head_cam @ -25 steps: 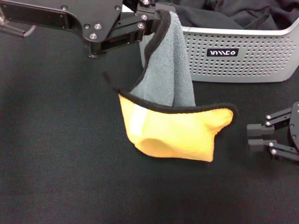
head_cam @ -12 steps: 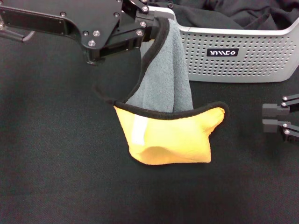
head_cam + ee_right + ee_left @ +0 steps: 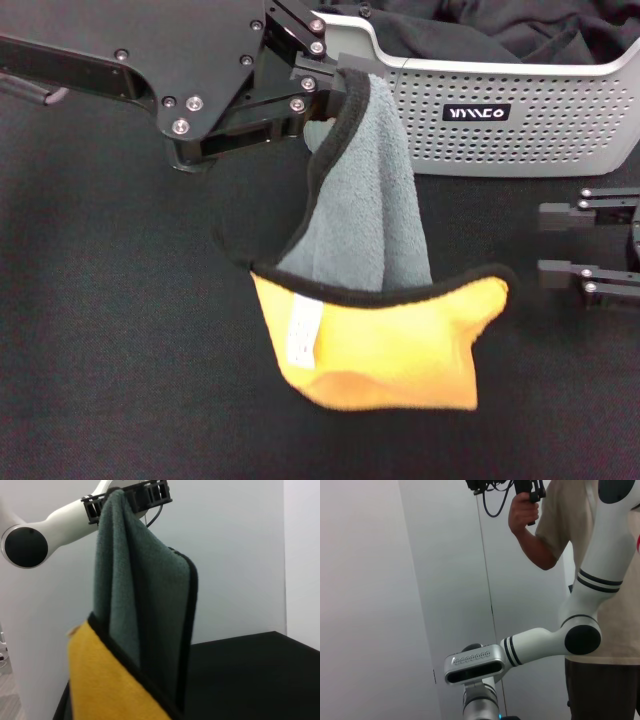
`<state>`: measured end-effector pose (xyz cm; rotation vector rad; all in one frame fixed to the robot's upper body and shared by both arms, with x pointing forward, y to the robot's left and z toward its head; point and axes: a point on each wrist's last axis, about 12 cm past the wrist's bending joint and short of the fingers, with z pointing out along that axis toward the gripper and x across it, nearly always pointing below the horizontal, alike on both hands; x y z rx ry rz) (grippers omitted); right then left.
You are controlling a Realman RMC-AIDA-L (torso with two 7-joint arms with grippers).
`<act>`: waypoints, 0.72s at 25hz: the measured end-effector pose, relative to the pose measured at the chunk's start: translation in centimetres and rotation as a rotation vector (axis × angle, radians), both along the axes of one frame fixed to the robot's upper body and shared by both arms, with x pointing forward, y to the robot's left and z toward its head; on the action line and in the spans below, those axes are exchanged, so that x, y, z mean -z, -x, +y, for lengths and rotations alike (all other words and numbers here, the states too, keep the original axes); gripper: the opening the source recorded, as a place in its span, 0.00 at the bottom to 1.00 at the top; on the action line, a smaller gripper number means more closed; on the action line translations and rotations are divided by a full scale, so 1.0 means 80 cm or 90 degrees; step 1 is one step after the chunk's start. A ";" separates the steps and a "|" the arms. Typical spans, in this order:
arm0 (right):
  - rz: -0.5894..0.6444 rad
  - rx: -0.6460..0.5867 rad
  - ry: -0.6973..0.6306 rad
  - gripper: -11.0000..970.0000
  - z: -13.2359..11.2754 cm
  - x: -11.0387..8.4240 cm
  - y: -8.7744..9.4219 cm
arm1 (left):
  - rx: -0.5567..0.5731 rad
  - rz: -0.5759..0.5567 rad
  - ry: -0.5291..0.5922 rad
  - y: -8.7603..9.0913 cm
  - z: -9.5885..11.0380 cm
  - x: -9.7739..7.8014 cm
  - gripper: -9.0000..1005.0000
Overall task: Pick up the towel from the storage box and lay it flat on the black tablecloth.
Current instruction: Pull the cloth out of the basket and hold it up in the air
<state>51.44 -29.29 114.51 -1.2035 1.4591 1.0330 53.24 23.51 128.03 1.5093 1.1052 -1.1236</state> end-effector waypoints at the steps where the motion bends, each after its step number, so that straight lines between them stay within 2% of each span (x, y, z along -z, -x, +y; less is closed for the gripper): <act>1: 0.002 -0.003 0.000 0.43 0.003 0.001 -0.002 | 0.000 0.000 0.000 0.000 0.000 0.000 0.02; 5: 0.012 -0.025 0.000 0.55 0.018 0.007 -0.006 | 0.001 -0.002 0.000 0.001 0.000 0.001 0.02; 9: 0.014 -0.042 0.006 0.53 0.028 0.009 -0.007 | 0.001 -0.002 0.000 0.001 0.000 0.002 0.02; 18: 0.019 -0.045 0.013 0.50 0.030 0.012 -0.007 | 0.007 0.003 -0.004 0.003 -0.002 0.005 0.02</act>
